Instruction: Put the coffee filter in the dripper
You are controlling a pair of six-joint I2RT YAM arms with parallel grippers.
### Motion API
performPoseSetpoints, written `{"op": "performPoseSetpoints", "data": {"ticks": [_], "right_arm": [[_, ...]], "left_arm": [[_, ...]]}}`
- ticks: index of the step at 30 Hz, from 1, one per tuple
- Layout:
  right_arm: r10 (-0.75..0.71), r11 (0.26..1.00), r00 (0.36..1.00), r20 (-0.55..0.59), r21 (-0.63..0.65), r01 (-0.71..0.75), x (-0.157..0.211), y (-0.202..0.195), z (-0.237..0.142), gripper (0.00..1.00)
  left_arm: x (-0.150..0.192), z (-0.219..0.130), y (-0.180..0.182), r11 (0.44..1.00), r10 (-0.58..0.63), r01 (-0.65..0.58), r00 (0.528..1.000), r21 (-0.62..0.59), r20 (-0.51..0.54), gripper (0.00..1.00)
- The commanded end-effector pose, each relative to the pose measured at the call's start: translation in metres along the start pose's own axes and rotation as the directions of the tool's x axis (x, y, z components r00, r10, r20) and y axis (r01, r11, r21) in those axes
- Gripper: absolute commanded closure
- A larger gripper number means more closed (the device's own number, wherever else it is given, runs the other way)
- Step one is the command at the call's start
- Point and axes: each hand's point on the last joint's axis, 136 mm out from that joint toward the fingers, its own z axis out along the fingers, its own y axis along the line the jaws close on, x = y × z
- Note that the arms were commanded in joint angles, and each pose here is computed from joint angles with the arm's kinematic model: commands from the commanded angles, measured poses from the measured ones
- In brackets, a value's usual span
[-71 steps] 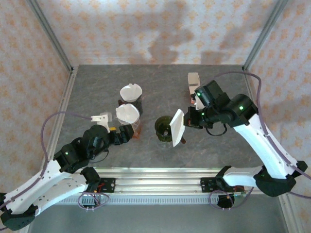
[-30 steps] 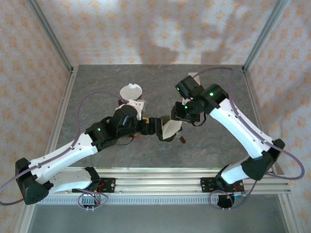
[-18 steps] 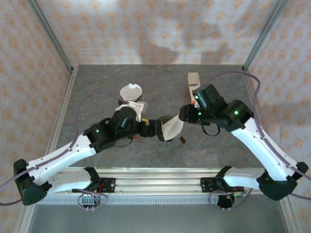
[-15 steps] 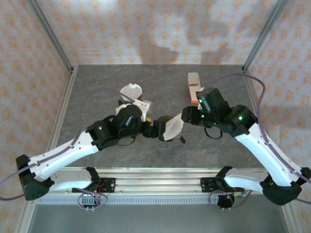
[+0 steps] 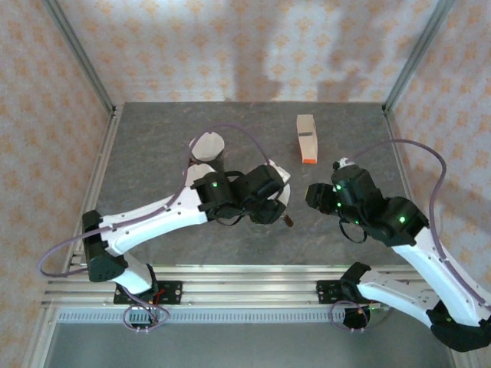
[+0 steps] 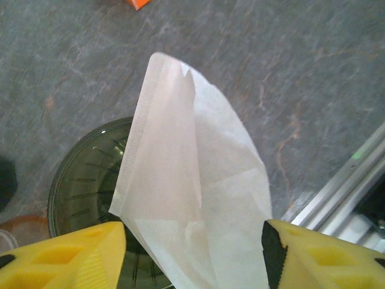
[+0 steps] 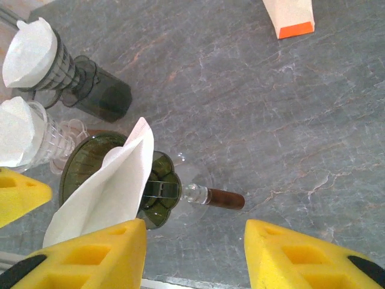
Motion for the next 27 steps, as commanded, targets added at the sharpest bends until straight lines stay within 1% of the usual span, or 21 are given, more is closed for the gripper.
{"op": "performPoseSetpoints", "data": {"ticks": [1,10,13,16,18,21,23,24,27], "right_arm": [[0.018,0.999,0.999,0.033,0.033,-0.019,0.000,-0.011,-0.002,0.53],[0.012,1.000,1.000,0.009,0.019,-0.012,0.007,-0.010,0.003,0.53],[0.019,1.000,1.000,0.013,0.018,-0.019,0.006,-0.009,0.003,0.53],[0.018,1.000,1.000,0.017,0.013,-0.018,0.004,-0.008,0.002,0.52],[0.012,1.000,1.000,0.019,0.006,-0.012,0.003,-0.006,0.001,0.52],[-0.010,1.000,1.000,0.010,0.002,0.010,0.002,-0.004,0.000,0.52],[-0.035,0.999,0.999,-0.012,-0.002,0.035,0.004,0.000,0.003,0.52],[-0.050,0.999,0.998,-0.025,-0.007,0.050,0.005,0.003,0.005,0.52],[-0.073,0.997,0.996,-0.053,-0.020,0.072,0.005,0.011,0.013,0.52]], "left_arm": [[-0.003,-0.013,0.012,0.996,0.054,-0.054,0.999,-0.075,-0.001,0.42],[-0.009,-0.011,0.013,0.994,0.047,-0.046,0.999,-0.094,0.009,0.56],[-0.011,-0.010,0.009,0.996,0.046,-0.045,0.999,-0.076,0.013,0.61],[-0.009,-0.006,0.007,0.996,0.050,-0.050,0.999,-0.068,-0.005,0.66],[-0.009,-0.004,0.006,0.997,0.050,-0.051,0.999,-0.066,-0.008,0.73],[-0.010,-0.004,0.006,0.997,0.040,-0.040,0.999,-0.065,-0.006,0.87],[-0.011,-0.004,0.008,0.997,0.025,-0.025,1.000,-0.069,-0.001,0.97],[-0.011,-0.004,0.010,0.998,0.012,-0.012,1.000,-0.068,0.000,1.00],[-0.010,-0.003,0.019,0.997,-0.058,0.058,0.998,-0.058,-0.001,1.00]]}}
